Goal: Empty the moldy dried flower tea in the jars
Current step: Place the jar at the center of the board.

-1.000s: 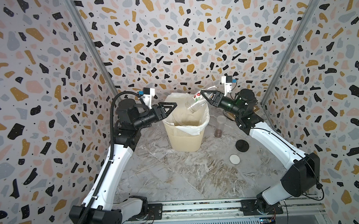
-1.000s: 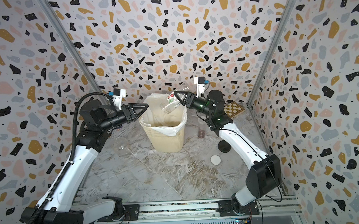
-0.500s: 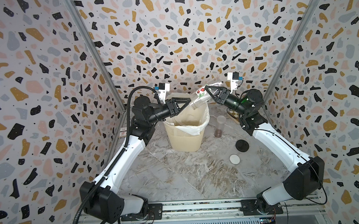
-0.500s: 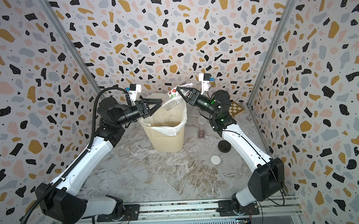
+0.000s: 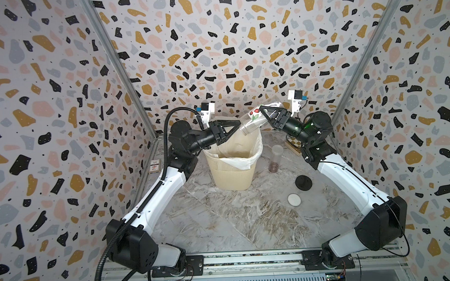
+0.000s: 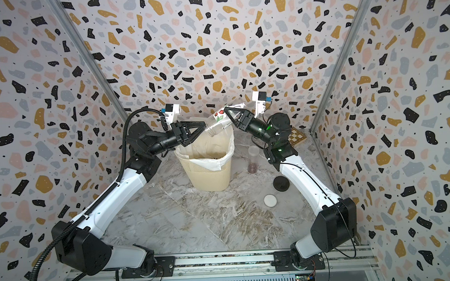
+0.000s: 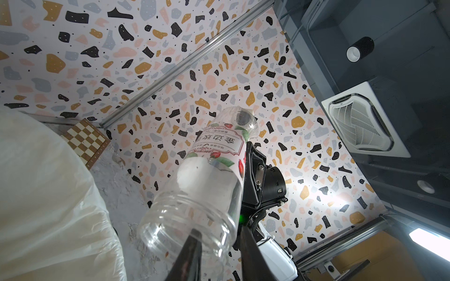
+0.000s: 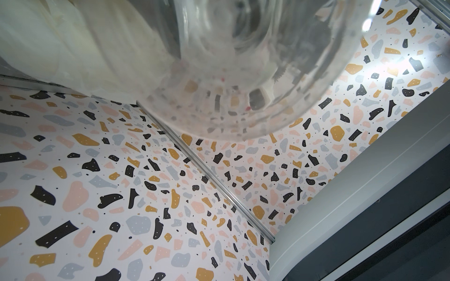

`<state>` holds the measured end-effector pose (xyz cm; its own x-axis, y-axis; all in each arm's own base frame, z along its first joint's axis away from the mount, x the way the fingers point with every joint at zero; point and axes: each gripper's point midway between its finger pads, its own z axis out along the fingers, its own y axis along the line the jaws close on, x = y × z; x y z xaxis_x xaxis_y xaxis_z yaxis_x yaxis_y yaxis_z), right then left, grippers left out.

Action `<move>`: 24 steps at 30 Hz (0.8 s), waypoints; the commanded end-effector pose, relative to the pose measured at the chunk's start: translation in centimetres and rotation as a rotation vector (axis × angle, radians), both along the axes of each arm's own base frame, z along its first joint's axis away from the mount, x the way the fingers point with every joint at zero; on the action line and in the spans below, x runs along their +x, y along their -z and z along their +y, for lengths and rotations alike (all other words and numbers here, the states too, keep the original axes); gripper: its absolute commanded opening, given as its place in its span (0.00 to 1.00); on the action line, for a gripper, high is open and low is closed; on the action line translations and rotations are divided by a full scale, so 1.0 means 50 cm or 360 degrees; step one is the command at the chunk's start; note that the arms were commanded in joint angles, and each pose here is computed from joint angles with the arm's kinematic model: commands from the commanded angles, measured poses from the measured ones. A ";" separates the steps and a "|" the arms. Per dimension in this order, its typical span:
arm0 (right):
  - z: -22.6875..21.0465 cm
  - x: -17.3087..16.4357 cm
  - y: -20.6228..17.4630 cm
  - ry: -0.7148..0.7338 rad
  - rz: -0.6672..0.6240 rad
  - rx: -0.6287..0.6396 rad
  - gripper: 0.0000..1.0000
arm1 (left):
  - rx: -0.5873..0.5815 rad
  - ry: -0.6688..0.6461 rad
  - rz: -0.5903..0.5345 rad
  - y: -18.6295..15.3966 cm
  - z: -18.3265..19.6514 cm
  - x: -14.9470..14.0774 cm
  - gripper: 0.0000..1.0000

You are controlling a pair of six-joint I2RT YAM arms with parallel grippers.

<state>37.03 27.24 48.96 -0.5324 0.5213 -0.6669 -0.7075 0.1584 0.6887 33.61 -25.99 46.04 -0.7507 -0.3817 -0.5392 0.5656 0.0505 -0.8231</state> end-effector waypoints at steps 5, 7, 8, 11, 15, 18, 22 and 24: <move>-0.009 -0.027 -0.025 -0.0026 -0.0081 0.0011 0.55 | -0.0123 0.0071 -0.0151 -0.056 0.000 -0.030 0.21; -0.008 -0.024 -0.022 -0.0026 -0.0074 0.0009 0.55 | -0.0129 0.0065 -0.0137 -0.054 0.001 -0.028 0.19; -0.007 -0.023 -0.020 -0.0026 -0.0071 0.0007 0.55 | -0.0133 0.0064 -0.0135 -0.053 0.001 -0.028 0.18; -0.005 -0.020 -0.016 -0.0029 -0.0065 0.0003 0.55 | -0.0152 0.0068 -0.0129 -0.056 0.001 -0.029 0.15; -0.004 -0.020 -0.014 -0.0032 -0.0067 -0.0006 0.55 | -0.0154 0.0084 -0.0124 -0.056 0.000 -0.030 0.10; -0.004 -0.021 -0.014 -0.0030 -0.0088 -0.0027 0.60 | -0.0146 0.0103 -0.0134 -0.056 -0.001 -0.036 0.06; -0.003 -0.021 -0.018 -0.0030 -0.0103 -0.0040 0.77 | -0.0151 0.0112 -0.0135 -0.058 -0.002 -0.038 0.04; -0.004 -0.021 -0.019 -0.0026 -0.0105 -0.0041 0.83 | -0.0150 0.0111 -0.0132 -0.056 -0.002 -0.036 0.04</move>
